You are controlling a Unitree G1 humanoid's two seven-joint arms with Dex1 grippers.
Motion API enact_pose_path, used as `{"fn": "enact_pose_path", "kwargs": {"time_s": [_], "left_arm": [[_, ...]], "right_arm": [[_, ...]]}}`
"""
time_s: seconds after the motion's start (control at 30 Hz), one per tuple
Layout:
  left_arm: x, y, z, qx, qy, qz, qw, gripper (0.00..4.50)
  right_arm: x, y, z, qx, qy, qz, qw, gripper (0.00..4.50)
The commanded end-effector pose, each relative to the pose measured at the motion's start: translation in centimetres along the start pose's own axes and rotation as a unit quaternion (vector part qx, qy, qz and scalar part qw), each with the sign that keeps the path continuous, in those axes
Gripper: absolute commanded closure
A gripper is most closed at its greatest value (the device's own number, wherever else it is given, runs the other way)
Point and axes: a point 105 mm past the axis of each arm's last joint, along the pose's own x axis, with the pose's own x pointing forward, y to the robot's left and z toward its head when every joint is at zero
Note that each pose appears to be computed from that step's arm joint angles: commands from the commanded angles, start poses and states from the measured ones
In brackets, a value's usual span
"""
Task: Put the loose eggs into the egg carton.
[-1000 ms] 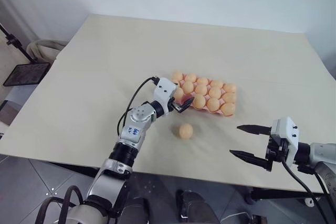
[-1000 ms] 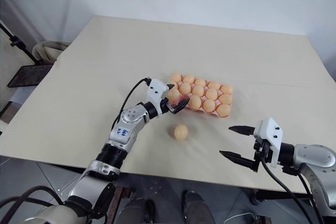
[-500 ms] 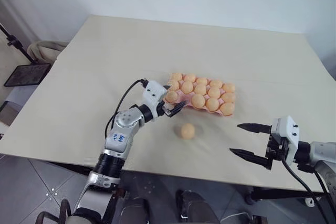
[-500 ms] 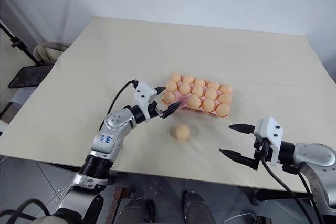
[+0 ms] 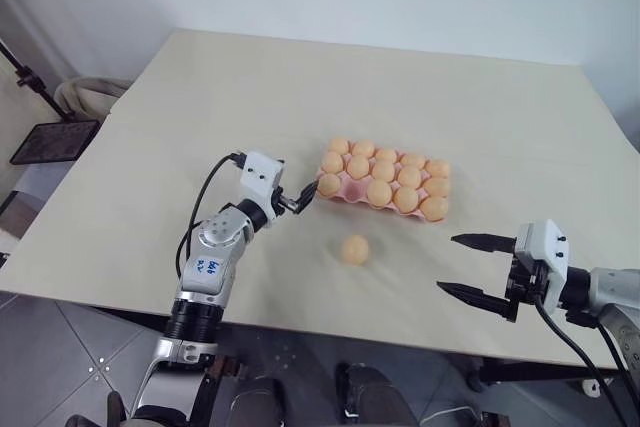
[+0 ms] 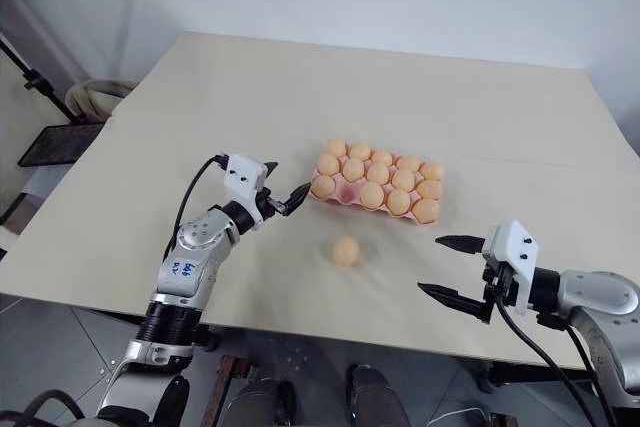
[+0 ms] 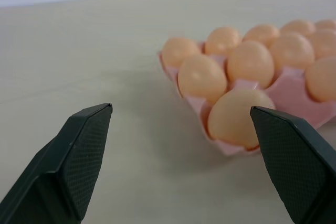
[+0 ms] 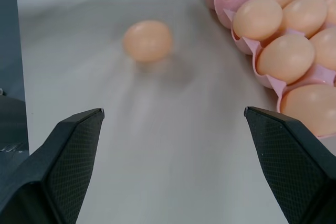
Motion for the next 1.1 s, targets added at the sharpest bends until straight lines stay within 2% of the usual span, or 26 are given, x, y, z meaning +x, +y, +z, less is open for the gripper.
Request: {"fn": "enact_pose_path", "kwargs": {"time_s": [0.03,0.27,0.47,0.63,0.73,0.97,1.0,1.1], "left_arm": [[1.8,-1.7,2.2,0.022,-0.040,-0.036,0.998,0.02],[3.4,-2.7,3.1,0.015,-0.053,-0.061,0.997,0.02],[4.1,-3.4,1.3,0.008,-0.009,-0.075,0.997,0.02],[4.7,-4.2,0.7,0.000,0.015,-0.087,0.996,0.02],[5.0,-4.3,0.7,-0.004,0.020,-0.088,0.996,0.59],[5.1,-4.3,0.9,-0.001,0.017,-0.085,0.996,2.85],[5.1,-4.3,1.0,0.001,0.014,-0.083,0.996,3.06],[4.8,-4.3,1.7,0.001,-0.001,-0.083,0.997,3.06]], "right_arm": [[0.1,-0.2,0.6,-0.011,-0.011,0.000,1.000,0.00],[-0.4,0.1,0.5,-0.010,-0.006,-0.010,1.000,0.00],[-0.5,0.2,0.4,-0.008,-0.004,-0.014,1.000,0.00],[-0.5,0.1,0.4,-0.008,-0.005,-0.016,1.000,0.00],[-0.4,0.1,0.4,-0.008,-0.005,-0.018,1.000,0.00],[-0.5,0.0,0.4,-0.007,-0.003,-0.021,1.000,0.00],[-0.5,0.0,0.4,-0.007,-0.003,-0.022,1.000,0.00],[-0.5,0.0,0.4,-0.006,-0.002,-0.022,1.000,0.00]]}}
